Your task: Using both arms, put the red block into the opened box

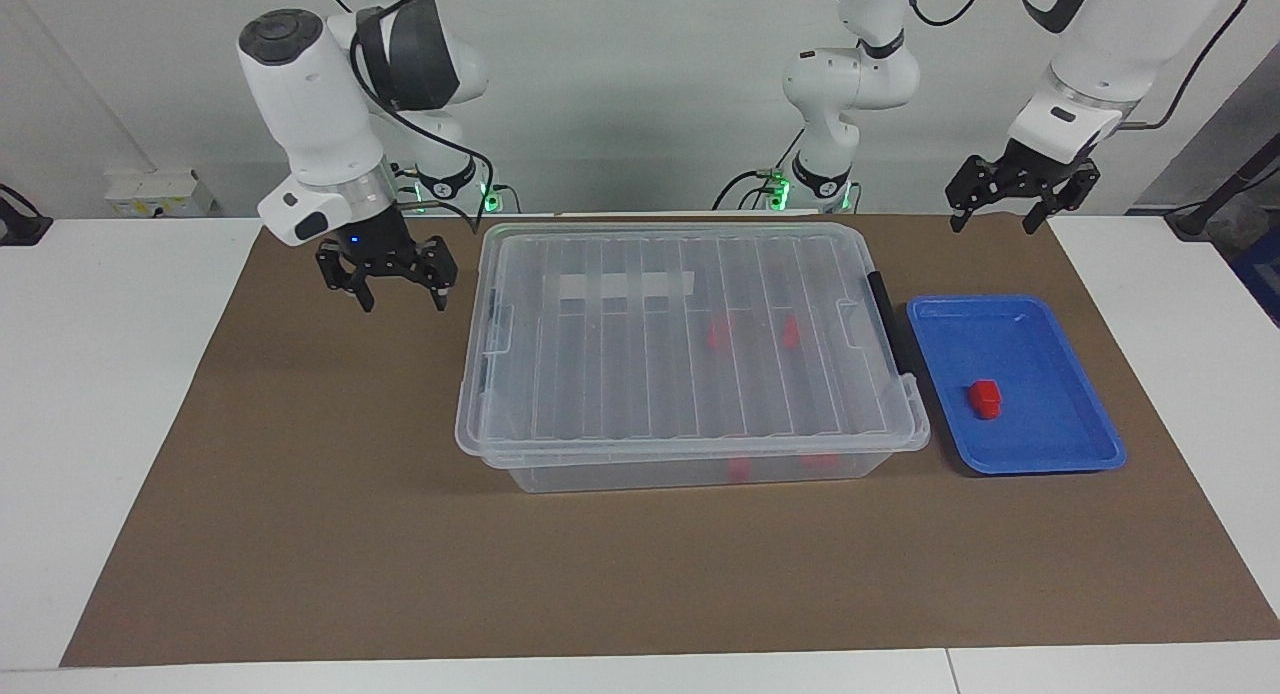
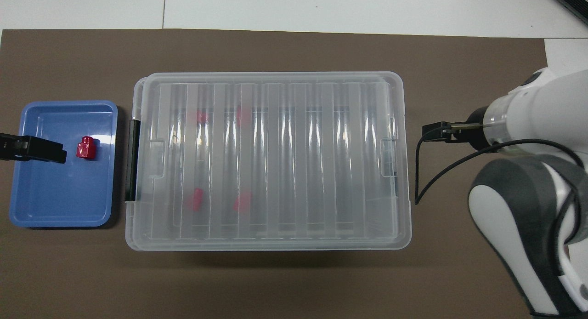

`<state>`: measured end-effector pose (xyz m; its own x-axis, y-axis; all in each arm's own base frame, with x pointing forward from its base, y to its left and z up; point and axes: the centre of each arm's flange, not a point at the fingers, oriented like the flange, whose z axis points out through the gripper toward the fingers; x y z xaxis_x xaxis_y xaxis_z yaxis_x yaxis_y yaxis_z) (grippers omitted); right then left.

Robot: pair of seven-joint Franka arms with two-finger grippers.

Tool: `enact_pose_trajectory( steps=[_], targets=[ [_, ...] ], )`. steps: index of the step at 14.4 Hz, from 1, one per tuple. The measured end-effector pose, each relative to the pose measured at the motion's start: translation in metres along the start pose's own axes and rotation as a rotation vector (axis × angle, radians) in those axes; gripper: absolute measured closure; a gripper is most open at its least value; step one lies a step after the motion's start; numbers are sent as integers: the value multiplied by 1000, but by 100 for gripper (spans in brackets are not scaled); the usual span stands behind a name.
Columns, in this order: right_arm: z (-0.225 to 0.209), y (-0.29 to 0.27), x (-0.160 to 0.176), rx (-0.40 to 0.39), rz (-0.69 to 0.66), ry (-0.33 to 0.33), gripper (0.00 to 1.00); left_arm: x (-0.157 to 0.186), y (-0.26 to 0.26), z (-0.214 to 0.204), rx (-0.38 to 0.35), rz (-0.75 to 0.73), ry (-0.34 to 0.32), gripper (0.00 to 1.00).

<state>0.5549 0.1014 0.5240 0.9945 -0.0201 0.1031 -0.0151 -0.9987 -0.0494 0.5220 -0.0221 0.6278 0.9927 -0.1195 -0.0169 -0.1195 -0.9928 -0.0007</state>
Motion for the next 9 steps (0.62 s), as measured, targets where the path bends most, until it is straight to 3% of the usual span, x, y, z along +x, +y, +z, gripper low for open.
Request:
enact_pose_trajectory(
  steps=[7,9],
  targets=[
    [57,-31,-29,-11,-81,-82,0,0,-5,0,-1,-9,0,0],
    [69,-28,-32,-10,-82,-75,0,0,-6,0,-1,-10,0,0]
  ],
)
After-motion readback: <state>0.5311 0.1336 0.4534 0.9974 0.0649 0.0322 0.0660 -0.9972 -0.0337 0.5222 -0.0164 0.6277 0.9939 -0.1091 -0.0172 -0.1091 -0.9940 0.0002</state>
